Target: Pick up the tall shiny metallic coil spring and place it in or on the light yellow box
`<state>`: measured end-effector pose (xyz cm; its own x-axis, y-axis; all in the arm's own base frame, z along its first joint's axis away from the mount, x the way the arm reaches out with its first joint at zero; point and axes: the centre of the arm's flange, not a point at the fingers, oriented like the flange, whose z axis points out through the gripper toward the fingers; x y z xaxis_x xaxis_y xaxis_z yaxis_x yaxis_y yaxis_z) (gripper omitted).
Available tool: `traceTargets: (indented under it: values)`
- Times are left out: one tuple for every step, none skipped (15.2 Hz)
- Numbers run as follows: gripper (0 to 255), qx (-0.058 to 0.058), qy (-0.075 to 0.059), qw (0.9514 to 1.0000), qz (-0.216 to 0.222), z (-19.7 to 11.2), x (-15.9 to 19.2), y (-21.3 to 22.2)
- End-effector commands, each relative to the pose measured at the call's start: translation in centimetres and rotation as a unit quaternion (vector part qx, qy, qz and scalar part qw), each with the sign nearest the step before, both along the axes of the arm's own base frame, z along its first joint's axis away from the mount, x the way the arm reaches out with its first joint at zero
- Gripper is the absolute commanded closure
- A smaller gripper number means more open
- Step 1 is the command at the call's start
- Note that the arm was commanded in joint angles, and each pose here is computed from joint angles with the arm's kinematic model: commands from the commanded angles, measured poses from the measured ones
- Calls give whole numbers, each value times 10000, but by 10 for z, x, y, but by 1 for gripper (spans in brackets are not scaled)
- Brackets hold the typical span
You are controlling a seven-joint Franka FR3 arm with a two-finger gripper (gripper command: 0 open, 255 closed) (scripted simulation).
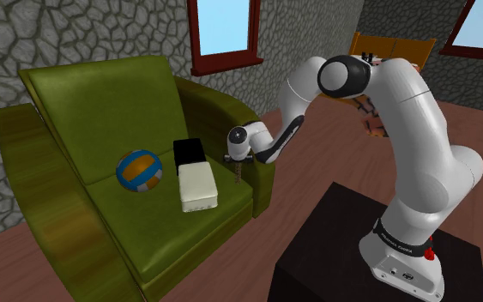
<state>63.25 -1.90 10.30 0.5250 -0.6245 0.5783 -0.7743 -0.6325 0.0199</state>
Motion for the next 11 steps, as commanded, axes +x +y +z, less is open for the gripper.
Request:
traceTargets:
  values:
    - [0,-1,-2,10000,1,-3,1,-2]
    - [0,-1,-2,10000,1,-3,1,-2]
    - [0,-1,-2,10000,1,-3,1,-2]
    - [0,0,-2,10000,1,-3,1,-2]
    - [0,0,-2,10000,1,-3,1,-2]
    - [0,0,-2,10000,1,-3,1,-2]
    - [0,-1,-2,10000,1,-3,1,-2]
    - [0,-1,-2,10000,1,-3,1,-2]
    - [255,-1,-2,10000,1,-3,1,-2]
    - [255,-1,-2,10000,1,-3,1,-2]
    - [255,-1,-2,10000,1,-3,1,-2]
